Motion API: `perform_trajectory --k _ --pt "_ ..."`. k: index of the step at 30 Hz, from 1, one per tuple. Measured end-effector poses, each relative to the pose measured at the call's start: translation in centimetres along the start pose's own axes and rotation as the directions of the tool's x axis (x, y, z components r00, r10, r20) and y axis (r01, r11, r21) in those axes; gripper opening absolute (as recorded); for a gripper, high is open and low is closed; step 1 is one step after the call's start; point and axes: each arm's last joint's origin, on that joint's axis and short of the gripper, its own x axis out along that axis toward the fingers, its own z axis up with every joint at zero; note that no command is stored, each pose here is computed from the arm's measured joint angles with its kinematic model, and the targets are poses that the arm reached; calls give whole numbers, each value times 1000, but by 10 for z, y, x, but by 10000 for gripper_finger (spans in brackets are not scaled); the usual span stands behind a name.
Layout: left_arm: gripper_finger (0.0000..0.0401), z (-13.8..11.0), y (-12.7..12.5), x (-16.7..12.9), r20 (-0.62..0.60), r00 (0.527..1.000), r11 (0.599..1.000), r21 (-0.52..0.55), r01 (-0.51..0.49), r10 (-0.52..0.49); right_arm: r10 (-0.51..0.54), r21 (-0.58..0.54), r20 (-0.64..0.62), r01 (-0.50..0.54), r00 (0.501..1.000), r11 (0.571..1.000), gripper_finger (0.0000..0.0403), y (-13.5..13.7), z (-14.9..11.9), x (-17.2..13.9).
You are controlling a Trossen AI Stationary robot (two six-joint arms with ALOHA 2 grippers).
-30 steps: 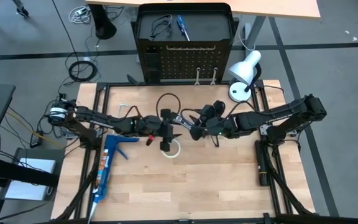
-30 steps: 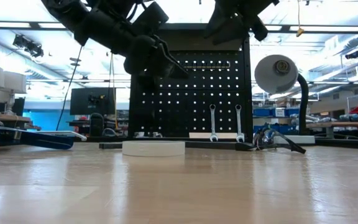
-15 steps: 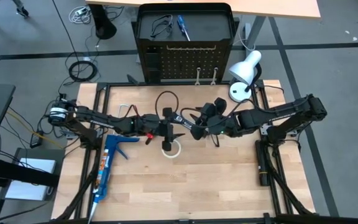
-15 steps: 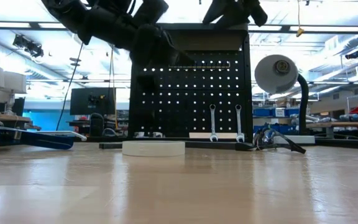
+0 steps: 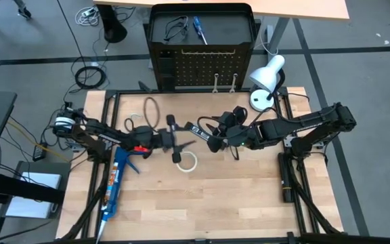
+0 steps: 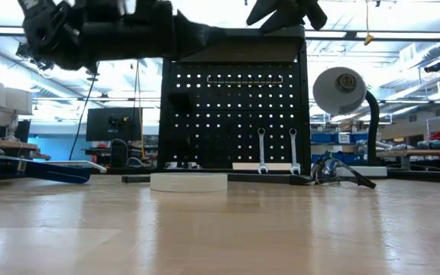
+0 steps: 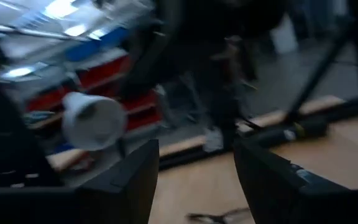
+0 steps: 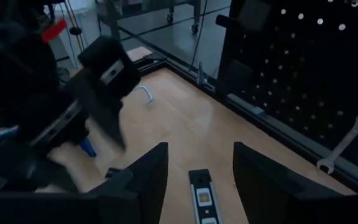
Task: Hang tools onto peg board
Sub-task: Unhang the right wrench from the peg board
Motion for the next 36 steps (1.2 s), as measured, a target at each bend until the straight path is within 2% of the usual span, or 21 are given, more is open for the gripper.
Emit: perform_trajectory --k 5,10,17,20,22,24,27,30,32,33,36 --pt "213 -12 17 -27 71 980 981 -62 -181 185 6 -15 4 -6 1000 1000 183 1 0 -1" --pt "213 -22 32 -37 21 939 937 -78 -340 343 6 -17 4 -6 1000 1000 183 1 0 -1" --pt "213 -31 38 -37 -54 924 924 -47 -381 378 9 -31 9 -8 1000 999 183 1 1 -1" --pt "213 -33 44 -37 -82 897 898 -36 -439 435 8 -62 8 -7 1000 998 183 1 0 -1" --pt "213 -34 48 -39 -104 855 858 -29 -514 508 3 -82 -1 -3 1000 997 183 0 -4 1" --pt "213 -35 52 -41 -131 793 798 -20 -602 595 -2 -87 -9 2 1000 996 183 -1 -8 2" --pt "213 -37 56 -43 -169 715 725 0 -689 679 0 -59 -19 -1 1000 998 183 -1 -12 4" --pt "213 -37 58 -44 -183 683 693 -11 -721 707 35 -37 -46 -37 998 999 183 -1 -16 5" --pt "213 -39 57 -44 -193 685 692 -37 -721 703 44 -31 -47 -46 998 998 183 0 -15 5" --pt "213 -39 57 -44 -188 701 707 -47 -706 688 47 -27 -44 -48 998 998 183 0 -15 5" --pt "213 -39 54 -43 -160 779 782 -57 -621 607 64 -16 -40 -65 997 998 183 1 -14 5"
